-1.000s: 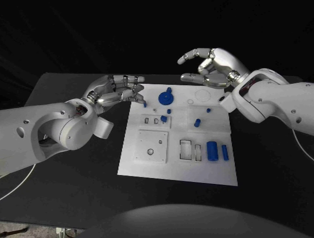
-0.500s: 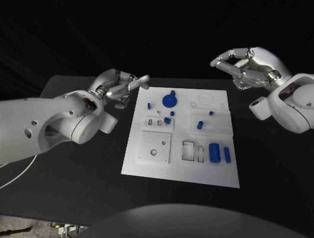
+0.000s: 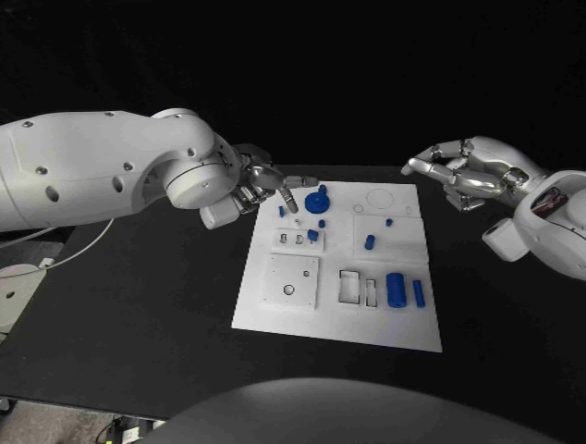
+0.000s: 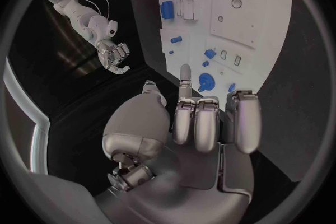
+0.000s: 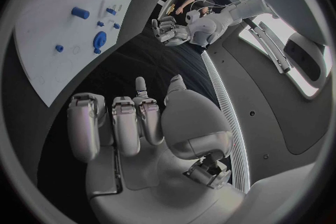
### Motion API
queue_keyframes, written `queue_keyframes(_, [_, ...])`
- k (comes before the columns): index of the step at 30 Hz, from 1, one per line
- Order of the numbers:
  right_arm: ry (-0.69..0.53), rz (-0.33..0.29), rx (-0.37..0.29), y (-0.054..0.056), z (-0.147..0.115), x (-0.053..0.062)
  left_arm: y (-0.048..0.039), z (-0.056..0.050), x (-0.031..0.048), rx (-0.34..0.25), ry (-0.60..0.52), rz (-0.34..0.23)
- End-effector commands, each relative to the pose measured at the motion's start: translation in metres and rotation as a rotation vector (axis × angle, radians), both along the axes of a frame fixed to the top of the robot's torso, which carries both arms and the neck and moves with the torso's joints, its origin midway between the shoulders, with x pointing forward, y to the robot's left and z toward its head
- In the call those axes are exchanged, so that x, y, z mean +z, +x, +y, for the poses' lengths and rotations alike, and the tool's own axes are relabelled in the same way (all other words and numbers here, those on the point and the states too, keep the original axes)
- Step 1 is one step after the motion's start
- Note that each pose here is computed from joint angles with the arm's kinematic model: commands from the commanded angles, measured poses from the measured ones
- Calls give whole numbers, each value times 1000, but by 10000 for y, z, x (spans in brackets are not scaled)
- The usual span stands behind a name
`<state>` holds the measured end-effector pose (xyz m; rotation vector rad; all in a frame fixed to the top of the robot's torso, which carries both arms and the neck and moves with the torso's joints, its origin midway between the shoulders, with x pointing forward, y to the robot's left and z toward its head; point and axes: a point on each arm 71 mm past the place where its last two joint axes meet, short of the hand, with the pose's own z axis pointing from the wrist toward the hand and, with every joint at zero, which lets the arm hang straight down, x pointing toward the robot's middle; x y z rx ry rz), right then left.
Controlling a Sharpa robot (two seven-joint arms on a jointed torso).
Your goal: Assemble the parts on the task board
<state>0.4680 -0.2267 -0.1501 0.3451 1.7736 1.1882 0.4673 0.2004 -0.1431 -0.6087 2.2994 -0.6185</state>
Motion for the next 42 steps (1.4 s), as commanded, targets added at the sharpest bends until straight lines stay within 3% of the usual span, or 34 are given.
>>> queue_keyframes(1, [-23,135,38,-43,105,-123,-62,18,-150,17,103,282])
queue_keyframes(8, [-13,205,71,-70,287,-233,26,-23,-290,69,45,387])
queue_keyframes(16, [13,265,76,-86,409,-326,-51,20,-449,141,-48,499])
queue_keyframes(20, [26,296,67,-86,446,-349,-145,67,-582,215,-113,565])
queue_keyframes(26, [35,324,65,-93,491,-366,-297,172,-802,430,-225,653])
queue_keyframes(32, [50,351,62,-102,528,-374,-407,249,-964,547,-268,703])
queue_keyframes(37, [54,362,59,-106,528,-379,-396,304,-1037,607,-281,700])
queue_keyframes(42, [52,371,55,-107,514,-389,-356,379,-1062,657,-288,678])
